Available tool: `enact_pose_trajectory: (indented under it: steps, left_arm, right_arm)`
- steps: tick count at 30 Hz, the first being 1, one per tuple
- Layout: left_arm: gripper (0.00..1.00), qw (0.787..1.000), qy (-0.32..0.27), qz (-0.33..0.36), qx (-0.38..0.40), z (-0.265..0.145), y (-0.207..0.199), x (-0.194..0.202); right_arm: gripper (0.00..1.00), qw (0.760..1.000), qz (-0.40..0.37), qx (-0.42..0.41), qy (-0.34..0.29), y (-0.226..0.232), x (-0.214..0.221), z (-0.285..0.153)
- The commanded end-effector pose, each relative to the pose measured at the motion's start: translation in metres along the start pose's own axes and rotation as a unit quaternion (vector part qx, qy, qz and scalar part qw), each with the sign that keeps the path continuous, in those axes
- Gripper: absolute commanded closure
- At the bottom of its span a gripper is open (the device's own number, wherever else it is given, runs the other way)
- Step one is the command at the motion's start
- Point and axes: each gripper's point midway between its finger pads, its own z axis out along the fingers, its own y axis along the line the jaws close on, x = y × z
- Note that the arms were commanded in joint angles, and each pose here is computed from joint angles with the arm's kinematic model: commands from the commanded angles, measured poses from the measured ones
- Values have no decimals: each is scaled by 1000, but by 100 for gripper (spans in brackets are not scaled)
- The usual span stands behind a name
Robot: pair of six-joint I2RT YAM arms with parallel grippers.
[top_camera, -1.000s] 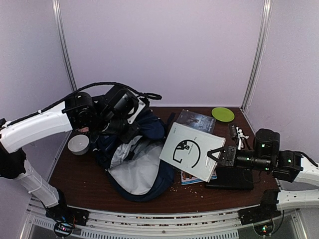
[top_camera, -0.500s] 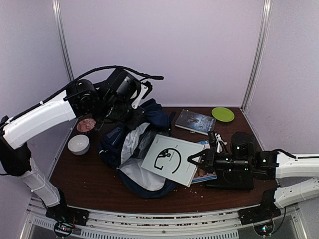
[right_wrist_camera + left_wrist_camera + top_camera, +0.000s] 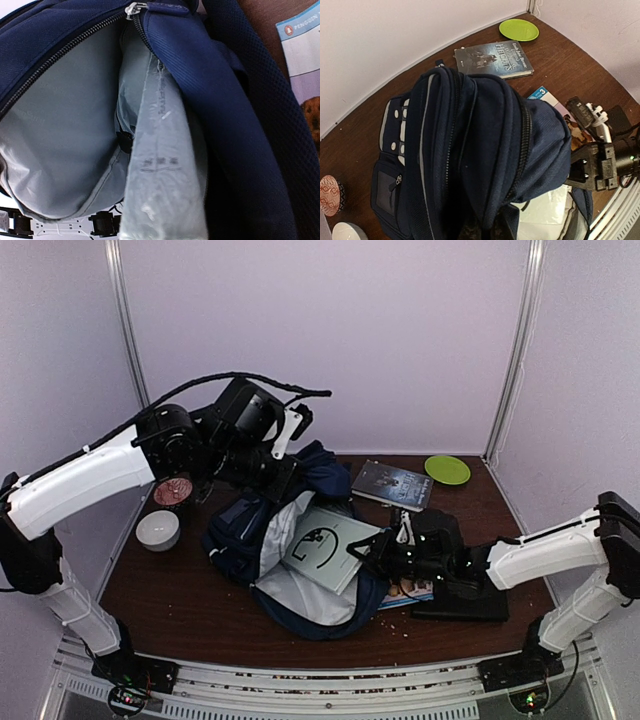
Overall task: Pack the student bag
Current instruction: Place the book in the student bag.
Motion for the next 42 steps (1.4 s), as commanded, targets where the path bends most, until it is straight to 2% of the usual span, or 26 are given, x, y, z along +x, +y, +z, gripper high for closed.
enact_pose_trajectory:
  steps: [1,4,8,15,23,31,34,37,38,42]
  left_arm:
    - [100,982,-164,-63,67,-54,-12,-81]
    - [100,981,-163,-65,79,-55,-15,-80]
    - [100,978,-168,-73,97,-61,-19,-81]
    - [100,974,-182,-81,106,-75,-17,-86]
    - [100,973,-178,-85,120,-71,-23,-85]
    - [100,973,-176,-91,118,-67,-22,-77]
    - [100,975,-172,-91,111,-64,-19,-72]
    - [100,976,-170,-91,103,-61,-16,-69]
    - [100,976,-170,-91,99,-60,-15,-68]
    - [100,980,-161,-92,74,-51,-6,-61]
  right_arm:
    - [100,967,13,-249,-42,135,-32,-15]
    - [100,959,9,-279,-45,150,-35,-12]
    - [100,968,-3,-246,-46,151,-38,13]
    - [100,971,22,-234,-51,149,-42,36]
    - [100,993,31,-91,-63,88,-45,89]
    - [100,998,23,-8,-60,47,-46,130]
    - [100,997,14,49,-51,19,-46,138]
    - [100,997,10,72,-41,1,-47,140]
    - [98,996,7,76,-39,-1,-48,139]
    - [61,998,-8,61,-31,11,-47,126]
